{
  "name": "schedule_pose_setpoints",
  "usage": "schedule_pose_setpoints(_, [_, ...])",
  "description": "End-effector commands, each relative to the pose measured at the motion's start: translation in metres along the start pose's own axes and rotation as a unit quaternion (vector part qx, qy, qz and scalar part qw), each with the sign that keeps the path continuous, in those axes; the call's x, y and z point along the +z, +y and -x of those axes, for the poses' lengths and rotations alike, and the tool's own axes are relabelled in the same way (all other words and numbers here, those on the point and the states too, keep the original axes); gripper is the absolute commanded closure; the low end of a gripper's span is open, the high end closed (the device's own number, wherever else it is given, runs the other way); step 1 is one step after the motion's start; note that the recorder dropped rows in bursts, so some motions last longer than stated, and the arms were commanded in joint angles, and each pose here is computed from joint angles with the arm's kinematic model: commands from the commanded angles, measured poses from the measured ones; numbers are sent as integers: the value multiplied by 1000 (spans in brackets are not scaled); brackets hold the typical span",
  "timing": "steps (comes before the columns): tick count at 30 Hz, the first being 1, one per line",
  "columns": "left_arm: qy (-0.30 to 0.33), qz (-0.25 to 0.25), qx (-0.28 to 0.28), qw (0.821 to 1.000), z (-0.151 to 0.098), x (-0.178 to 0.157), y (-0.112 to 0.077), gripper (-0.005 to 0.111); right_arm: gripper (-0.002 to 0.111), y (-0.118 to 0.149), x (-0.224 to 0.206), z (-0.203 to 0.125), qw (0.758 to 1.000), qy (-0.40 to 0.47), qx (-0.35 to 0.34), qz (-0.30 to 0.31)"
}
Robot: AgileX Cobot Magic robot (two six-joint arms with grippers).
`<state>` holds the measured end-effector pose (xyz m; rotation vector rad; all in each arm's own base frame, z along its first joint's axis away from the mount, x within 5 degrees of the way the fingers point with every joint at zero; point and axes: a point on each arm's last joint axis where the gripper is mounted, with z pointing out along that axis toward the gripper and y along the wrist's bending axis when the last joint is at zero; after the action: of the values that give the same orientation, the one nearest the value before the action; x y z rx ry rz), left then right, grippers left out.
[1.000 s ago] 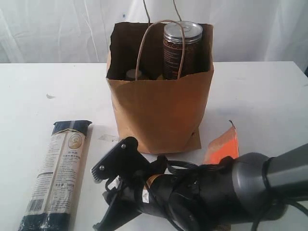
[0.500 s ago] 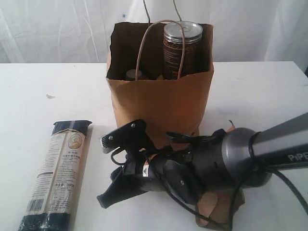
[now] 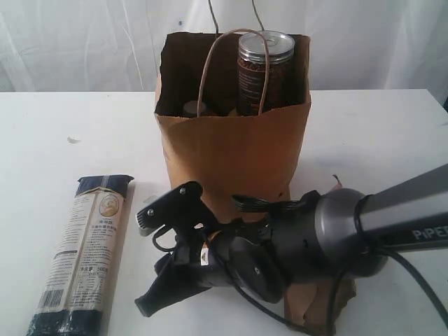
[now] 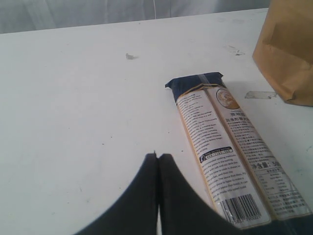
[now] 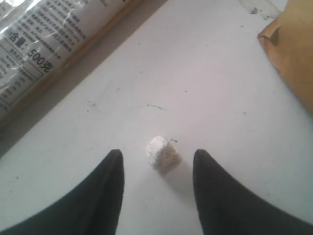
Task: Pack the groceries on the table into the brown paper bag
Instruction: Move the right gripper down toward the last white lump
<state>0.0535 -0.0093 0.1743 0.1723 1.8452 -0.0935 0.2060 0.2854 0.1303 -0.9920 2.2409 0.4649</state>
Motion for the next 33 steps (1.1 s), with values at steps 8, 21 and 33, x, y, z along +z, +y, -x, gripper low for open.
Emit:
schedule_pose_setpoints(8, [-1, -2, -5, 1000, -1, 0, 0, 107, 66, 3, 9, 0, 1000, -2, -12, 1])
schedule_pose_setpoints(21, [-1, -2, -5, 1000, -1, 0, 0, 107, 83, 4, 12, 3, 1000, 20, -11, 6])
schedule_pose_setpoints(33, [-1, -2, -5, 1000, -1, 0, 0, 107, 57, 5, 12, 8, 1000, 22, -10, 8])
